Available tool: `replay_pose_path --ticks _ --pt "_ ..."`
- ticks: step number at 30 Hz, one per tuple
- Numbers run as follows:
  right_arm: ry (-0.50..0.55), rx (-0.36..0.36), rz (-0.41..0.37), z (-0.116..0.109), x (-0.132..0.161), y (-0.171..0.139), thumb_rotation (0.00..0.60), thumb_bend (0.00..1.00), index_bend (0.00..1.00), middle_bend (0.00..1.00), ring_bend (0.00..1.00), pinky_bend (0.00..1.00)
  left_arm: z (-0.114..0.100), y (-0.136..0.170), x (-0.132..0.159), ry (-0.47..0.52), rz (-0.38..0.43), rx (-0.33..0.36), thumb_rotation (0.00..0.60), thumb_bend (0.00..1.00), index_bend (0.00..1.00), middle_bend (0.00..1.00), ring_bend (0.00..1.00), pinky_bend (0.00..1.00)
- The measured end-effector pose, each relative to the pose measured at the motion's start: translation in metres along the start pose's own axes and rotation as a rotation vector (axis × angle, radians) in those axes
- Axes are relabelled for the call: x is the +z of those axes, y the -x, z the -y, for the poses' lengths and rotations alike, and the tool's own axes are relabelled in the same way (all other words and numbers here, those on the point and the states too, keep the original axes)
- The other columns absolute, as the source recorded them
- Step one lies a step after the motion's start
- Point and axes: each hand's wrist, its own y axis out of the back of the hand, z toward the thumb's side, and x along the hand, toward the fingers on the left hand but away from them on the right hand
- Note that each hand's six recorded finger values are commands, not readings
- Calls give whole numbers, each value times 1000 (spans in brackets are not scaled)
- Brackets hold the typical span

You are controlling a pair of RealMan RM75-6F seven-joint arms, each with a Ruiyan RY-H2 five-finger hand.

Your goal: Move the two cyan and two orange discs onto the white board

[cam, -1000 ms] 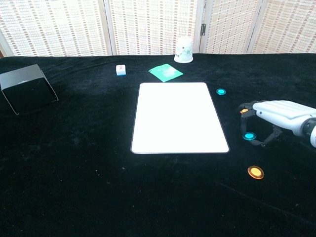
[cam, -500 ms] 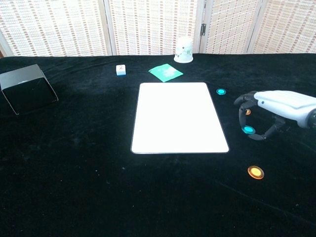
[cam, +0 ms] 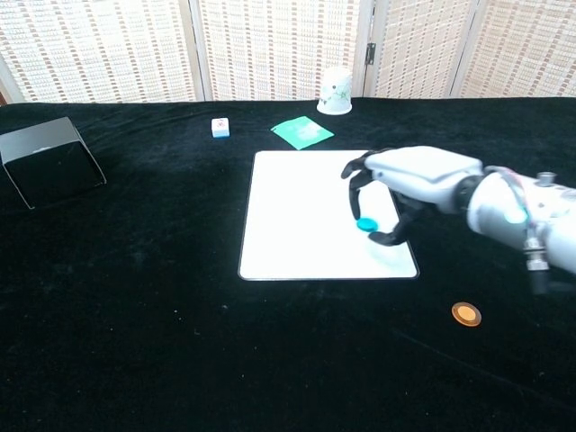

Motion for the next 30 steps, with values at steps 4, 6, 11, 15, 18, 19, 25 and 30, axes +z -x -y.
replay_pose_path --ticks 4,6,11,15,18,19,25,30 --pt "-16 13 -27 2 21 11 600 399 501 153 4 0 1 0 -2 3 -3 -1 600 401 115 17 71 0" --pt "-24 16 -39 3 29 15 600 398 496 151 6 0 1 0 -3 4 -4 -1 600 401 115 17 71 0" --pt "-53 27 -52 6 38 18 600 398 324 125 4 0 1 0 -3 6 -3 2 600 401 111 17 71 0" --pt "-53 29 -50 4 38 15 600 398 154 114 0 0 1 -1 -3 5 -3 -1 600 401 111 17 71 0" --pt "-46 17 -38 0 32 13 600 398 143 113 2 0 1 -2 -1 5 4 -2 600 401 111 17 71 0" --pt "-42 11 -30 -3 29 12 600 398 143 114 2 0 1 -2 0 5 7 -1 600 401 111 17 71 0" --pt "5 -64 83 -31 -15 11 600 398 196 114 14 0 0 -3 2 3 11 1 600 401 112 18 71 0" --pt "25 -104 212 -51 -65 14 600 399 258 114 11 0 -1 -3 5 -1 14 0 600 401 112 17 71 0"
